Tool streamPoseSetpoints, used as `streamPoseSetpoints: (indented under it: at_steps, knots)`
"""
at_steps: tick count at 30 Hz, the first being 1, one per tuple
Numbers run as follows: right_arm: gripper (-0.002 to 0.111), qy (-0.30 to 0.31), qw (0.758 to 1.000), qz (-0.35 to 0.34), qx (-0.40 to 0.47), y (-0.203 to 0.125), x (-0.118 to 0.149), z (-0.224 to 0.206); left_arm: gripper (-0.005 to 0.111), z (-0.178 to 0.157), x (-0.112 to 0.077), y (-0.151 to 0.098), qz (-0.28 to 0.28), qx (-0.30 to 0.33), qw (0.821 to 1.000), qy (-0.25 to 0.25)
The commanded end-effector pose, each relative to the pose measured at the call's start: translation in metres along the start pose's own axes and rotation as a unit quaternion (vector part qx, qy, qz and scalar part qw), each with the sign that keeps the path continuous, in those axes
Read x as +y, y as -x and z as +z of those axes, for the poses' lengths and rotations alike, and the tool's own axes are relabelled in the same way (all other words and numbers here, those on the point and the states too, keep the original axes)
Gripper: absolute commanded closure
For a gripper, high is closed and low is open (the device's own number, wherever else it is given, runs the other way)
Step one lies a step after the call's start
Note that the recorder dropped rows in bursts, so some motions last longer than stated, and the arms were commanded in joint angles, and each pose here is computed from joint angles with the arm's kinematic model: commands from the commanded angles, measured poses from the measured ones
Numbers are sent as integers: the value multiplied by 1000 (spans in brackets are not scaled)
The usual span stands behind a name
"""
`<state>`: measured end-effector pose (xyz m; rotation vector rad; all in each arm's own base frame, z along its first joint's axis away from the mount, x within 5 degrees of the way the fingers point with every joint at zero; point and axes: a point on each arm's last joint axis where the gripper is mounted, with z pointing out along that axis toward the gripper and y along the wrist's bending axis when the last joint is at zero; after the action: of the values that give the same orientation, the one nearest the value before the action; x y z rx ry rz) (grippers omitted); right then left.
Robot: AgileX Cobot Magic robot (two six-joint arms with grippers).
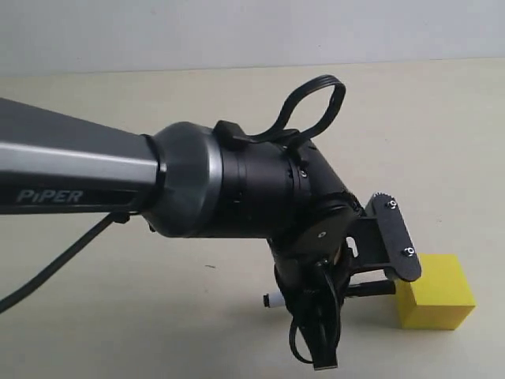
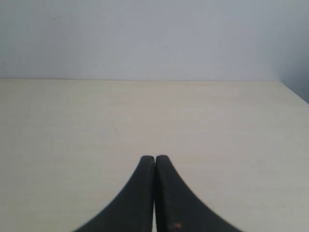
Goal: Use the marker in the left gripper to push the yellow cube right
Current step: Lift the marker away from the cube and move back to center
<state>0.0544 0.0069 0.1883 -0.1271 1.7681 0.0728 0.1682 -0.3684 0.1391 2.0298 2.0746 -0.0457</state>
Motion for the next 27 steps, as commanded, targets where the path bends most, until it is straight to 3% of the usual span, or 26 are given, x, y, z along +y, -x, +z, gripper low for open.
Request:
streamPoseSetpoints:
  at_steps: [1,9,13,17,22,27]
  knots:
    - [108,-3,1000,2,-3,-1,0,0,107,1,-3,-10,-8,45,999,-19]
    - [108,-3,1000,2,-3,-1,0,0,107,-8,3,-15,-22,56,998,-21]
    - [108,-3,1000,1,-3,-1,0,0,107,-17,17,-20,-76,50,996,-10]
    - [108,-3,1000,1,-3,-1,0,0,107,-26,38,-29,-165,36,986,4]
    - [108,-3,1000,1,-3,-1,0,0,107,-30,63,-42,-311,27,950,20]
    - [108,-3,1000,1,-3,-1,0,0,107,-31,81,-55,-405,29,913,47]
